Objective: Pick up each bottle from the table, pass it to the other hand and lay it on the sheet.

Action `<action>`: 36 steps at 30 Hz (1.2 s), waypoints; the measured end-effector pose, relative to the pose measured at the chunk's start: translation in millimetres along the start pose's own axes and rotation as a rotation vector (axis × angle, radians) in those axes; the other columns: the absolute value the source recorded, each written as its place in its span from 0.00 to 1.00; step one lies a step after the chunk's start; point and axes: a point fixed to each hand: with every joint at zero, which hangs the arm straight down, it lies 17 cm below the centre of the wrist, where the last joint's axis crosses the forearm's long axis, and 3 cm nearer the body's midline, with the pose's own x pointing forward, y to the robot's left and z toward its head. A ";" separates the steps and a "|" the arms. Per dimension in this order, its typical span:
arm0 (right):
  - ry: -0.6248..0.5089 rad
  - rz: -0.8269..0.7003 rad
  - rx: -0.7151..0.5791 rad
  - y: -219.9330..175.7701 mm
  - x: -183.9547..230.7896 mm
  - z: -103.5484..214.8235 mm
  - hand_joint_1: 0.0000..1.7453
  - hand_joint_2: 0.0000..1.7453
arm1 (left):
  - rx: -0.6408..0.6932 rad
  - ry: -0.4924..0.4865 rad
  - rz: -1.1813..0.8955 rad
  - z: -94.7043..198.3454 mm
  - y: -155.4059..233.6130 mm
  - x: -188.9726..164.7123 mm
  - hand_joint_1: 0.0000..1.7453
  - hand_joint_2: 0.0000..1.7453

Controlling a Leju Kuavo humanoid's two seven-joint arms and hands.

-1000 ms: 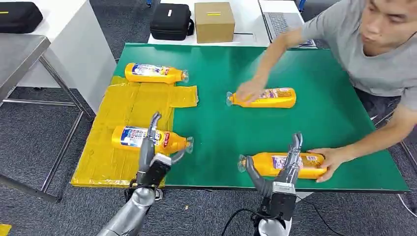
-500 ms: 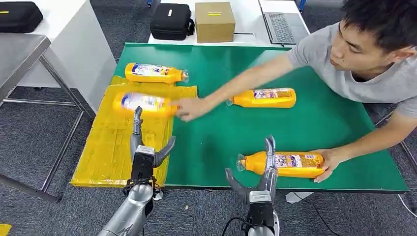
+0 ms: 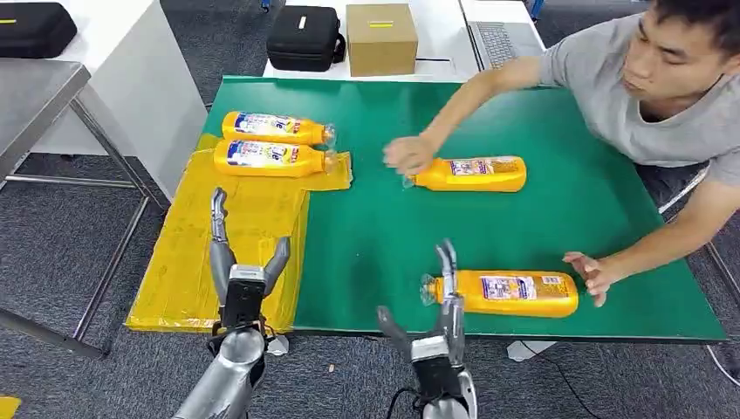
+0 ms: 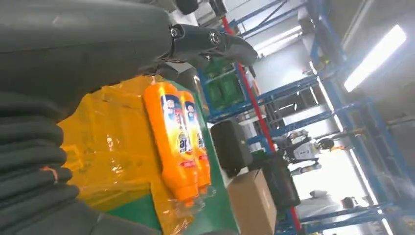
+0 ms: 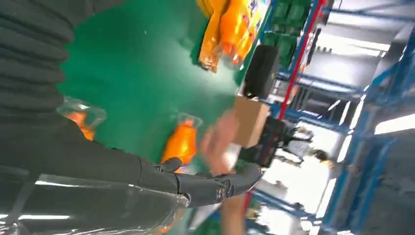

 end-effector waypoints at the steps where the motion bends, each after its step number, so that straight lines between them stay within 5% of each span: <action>1: -0.012 0.014 0.012 2.4 1.4 0.7 0.00 0.00 | 0.006 0.004 0.006 0.1 1.2 0.0 0.00 0.00; 2: -0.014 0.019 0.017 3.8 1.4 1.4 0.00 1.00 | 0.009 0.004 0.009 0.0 2.0 0.6 0.00 0.00; 3: -0.010 0.018 0.017 4.3 0.5 1.9 0.00 1.00 | 0.016 0.008 0.016 -0.3 3.4 0.4 0.00 1.00; 10: 0.063 -0.048 -0.029 -1.6 -11.7 2.3 0.00 1.00 | 0.053 0.048 0.105 -0.2 7.8 1.4 0.00 1.00; 20: 0.051 0.004 -0.026 -4.2 -16.9 -0.5 0.00 1.00 | 0.140 -0.020 0.127 -8.0 31.9 32.9 0.00 1.00; 32: 0.055 0.050 -0.180 -53.9 -17.5 -14.9 0.00 1.00 | 0.085 0.108 0.391 4.0 11.7 16.1 0.00 1.00; 33: 0.055 0.050 -0.187 -55.8 -17.2 -15.4 0.00 1.00 | 0.085 0.108 0.390 4.2 11.6 15.9 0.00 0.00; 36: 0.058 0.052 -0.198 -58.6 -17.3 -15.1 0.00 1.00 | 0.108 0.090 0.313 3.8 17.1 16.8 0.00 0.00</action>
